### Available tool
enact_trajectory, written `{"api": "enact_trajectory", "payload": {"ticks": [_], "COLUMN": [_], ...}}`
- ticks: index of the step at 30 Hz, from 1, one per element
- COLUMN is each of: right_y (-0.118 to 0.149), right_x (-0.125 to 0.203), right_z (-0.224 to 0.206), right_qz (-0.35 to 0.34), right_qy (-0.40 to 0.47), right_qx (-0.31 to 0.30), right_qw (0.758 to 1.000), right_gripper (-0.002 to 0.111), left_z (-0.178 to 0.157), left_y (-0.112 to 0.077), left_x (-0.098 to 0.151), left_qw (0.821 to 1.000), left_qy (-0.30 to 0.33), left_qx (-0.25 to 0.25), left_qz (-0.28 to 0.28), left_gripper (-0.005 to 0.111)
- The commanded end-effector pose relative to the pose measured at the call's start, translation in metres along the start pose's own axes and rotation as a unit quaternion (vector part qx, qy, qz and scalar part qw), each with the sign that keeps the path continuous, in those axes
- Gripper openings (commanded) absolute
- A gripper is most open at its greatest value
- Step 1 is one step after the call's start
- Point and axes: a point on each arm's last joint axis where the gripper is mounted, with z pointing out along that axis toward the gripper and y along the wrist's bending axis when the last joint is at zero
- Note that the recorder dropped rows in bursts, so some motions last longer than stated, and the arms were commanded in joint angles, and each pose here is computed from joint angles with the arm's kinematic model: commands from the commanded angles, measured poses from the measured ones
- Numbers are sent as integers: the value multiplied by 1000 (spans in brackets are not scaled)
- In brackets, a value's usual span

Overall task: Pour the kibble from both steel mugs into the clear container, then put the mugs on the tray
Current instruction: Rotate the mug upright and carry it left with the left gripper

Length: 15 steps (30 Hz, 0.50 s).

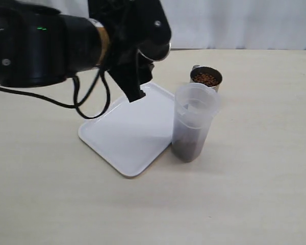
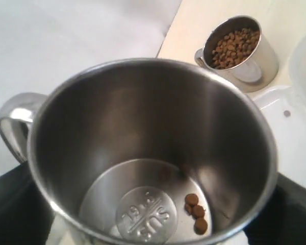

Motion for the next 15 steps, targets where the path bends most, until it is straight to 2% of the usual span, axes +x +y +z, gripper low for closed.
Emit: {"api": "enact_trajectory", "payload": {"ticks": [1,5,8,13,15], "right_y": [0,0,0,0,0], "right_x": [1,1,1,1,1], "right_z": [0,0,0,0,0], "right_qz": [1,1,1,1,1], "right_qy": [-1,-1,-1,-1,-1], "right_qx": [3,3,3,3,3], "right_qw": [1000,1000,1000,1000,1000], "right_gripper": [5,5,5,5,5], "left_z": [-12,-19,-21,-33,-36], "left_y": [14,19,23,26,23], "left_x": [44,97,134,181,194], "left_qw": [991,978,959,918,909], "left_qy": [-30,-36,-48,-127,-139], "left_qx": [23,44,49,-3,-30], "left_qz": [-128,-200,-274,-375,-392], "left_gripper": [0,0,0,0,0]}}
